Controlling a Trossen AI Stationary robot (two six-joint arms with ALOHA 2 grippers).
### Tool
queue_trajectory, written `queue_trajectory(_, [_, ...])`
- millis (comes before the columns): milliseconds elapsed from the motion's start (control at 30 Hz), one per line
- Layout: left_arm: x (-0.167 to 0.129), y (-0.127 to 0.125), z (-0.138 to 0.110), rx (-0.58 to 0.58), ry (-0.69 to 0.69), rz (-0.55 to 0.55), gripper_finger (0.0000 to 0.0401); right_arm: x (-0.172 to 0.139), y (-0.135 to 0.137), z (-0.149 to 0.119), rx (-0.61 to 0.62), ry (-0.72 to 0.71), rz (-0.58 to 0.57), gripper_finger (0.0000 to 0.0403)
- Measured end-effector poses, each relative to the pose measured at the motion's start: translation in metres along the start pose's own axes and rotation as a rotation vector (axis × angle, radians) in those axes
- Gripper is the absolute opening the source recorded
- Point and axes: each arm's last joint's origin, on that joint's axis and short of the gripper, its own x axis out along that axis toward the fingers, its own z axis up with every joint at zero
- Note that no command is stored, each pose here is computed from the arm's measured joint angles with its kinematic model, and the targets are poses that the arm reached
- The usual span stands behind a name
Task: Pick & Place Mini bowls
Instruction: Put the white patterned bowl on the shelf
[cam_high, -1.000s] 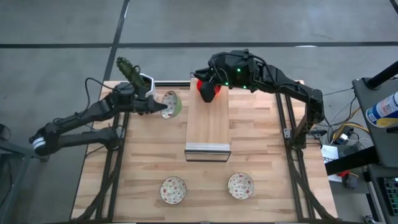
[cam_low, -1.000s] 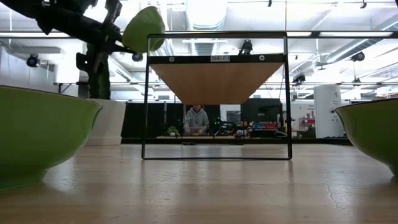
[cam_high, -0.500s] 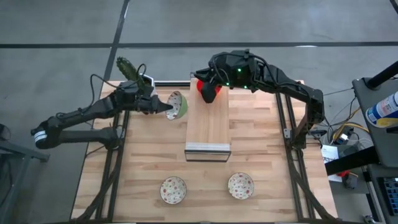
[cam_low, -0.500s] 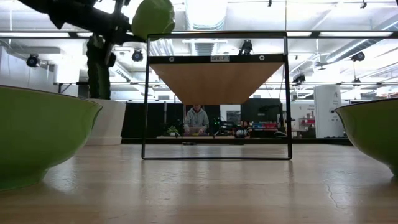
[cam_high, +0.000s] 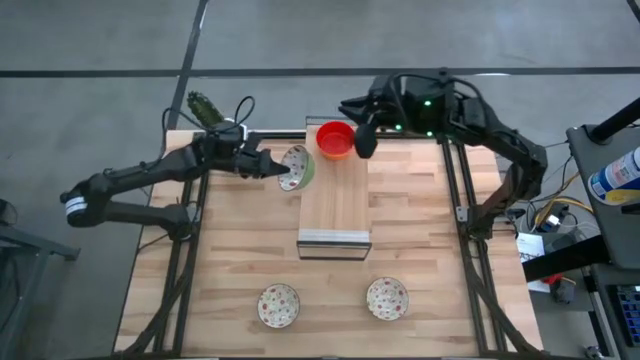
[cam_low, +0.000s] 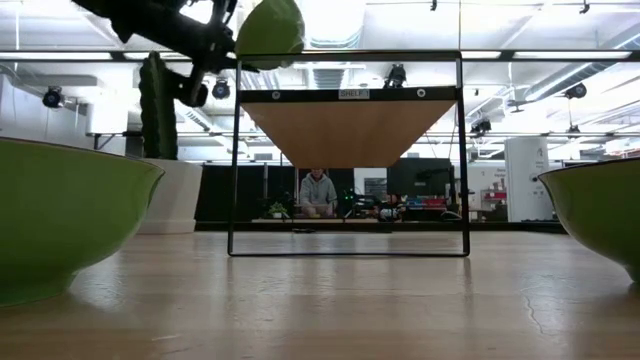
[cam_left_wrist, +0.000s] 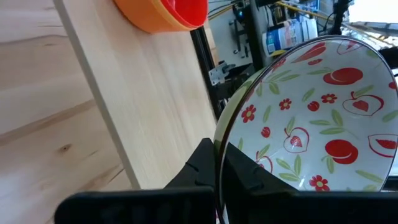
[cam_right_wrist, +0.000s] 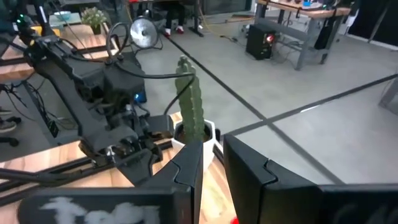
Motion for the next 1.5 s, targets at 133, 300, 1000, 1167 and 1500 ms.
queue_trajectory(133, [0.009,-0.012,0.004,0.039,0.039,0.023,0.0003,-0.012,-0.003,0.0,-0.024,0.018,-0.005,0.0061])
queue_trajectory(300, [0.02,-0.022,0.01,0.065,0.133,0.128,0.0003,-0.019,-0.005,-0.002,-0.039,0.046,-0.018,0.0061])
queue_trajectory(1000, [0.093,-0.063,0.019,0.237,0.408,0.393,0.0003,-0.034,-0.009,-0.004,-0.057,0.086,-0.032,0.0061])
queue_trajectory(1167, [0.105,-0.077,0.018,0.294,0.432,0.406,0.0003,-0.053,-0.014,0.002,-0.043,0.045,-0.029,0.0061])
queue_trajectory(1500, [0.124,-0.073,0.008,0.339,0.471,0.527,0.0003,-0.068,-0.018,0.002,-0.032,0.041,-0.054,0.0061])
